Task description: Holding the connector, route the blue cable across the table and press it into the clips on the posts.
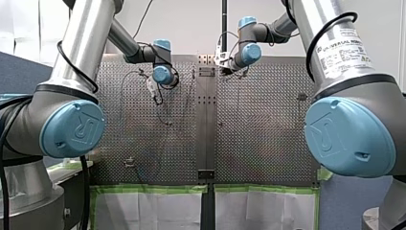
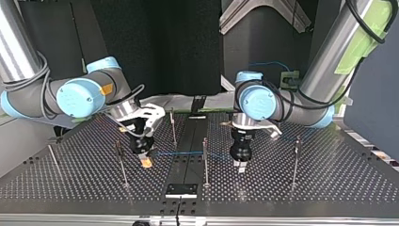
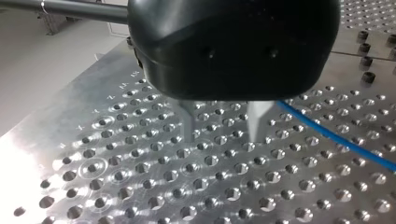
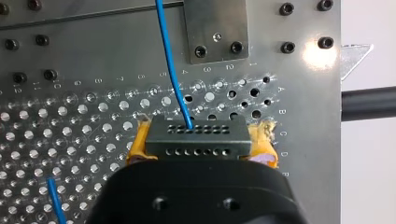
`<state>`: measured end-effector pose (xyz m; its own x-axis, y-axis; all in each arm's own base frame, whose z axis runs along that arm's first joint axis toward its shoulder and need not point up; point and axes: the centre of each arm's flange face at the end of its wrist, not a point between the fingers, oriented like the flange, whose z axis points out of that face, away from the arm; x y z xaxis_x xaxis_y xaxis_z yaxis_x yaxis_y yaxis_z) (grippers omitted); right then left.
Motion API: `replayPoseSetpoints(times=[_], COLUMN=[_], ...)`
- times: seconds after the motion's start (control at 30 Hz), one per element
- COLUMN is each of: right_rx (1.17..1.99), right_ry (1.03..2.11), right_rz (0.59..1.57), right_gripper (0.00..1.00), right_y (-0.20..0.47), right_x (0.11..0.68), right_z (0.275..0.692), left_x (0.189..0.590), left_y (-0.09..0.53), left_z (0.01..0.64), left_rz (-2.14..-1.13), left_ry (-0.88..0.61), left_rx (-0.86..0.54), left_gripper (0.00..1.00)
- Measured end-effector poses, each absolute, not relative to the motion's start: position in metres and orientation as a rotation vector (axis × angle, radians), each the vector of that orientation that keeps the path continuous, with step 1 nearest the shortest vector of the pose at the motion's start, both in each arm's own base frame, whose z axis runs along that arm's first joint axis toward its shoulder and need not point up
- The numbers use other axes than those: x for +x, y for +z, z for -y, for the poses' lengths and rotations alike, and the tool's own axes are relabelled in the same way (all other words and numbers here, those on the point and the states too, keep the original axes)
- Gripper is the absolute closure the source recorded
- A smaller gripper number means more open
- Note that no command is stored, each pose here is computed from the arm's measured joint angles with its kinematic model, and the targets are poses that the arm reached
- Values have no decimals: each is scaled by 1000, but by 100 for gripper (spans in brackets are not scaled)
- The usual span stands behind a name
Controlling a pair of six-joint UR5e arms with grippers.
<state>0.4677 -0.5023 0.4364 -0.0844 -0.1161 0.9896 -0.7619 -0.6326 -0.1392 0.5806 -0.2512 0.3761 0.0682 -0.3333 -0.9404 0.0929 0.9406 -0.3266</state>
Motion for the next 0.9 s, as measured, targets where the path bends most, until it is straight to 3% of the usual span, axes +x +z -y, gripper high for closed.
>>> replayPoseSetpoints(times=[0.07, 0.4, 0.9], right_rx=[1715, 1712, 1710], right_ry=[1767, 1760, 1745], right_rz=[950, 957, 973], right_gripper=[100, 100, 100], right_y=[436, 436, 434], right_x=[468, 464, 458], right_z=[502, 506, 511], left_x=[579, 568, 509], left_y=[375, 369, 380], left_z=[252, 256, 262], left_rz=[-1480, -1558, -1615], left_ry=[-324, -301, -359], left_rx=[-195, -169, -113], left_gripper=[0, 0, 0])
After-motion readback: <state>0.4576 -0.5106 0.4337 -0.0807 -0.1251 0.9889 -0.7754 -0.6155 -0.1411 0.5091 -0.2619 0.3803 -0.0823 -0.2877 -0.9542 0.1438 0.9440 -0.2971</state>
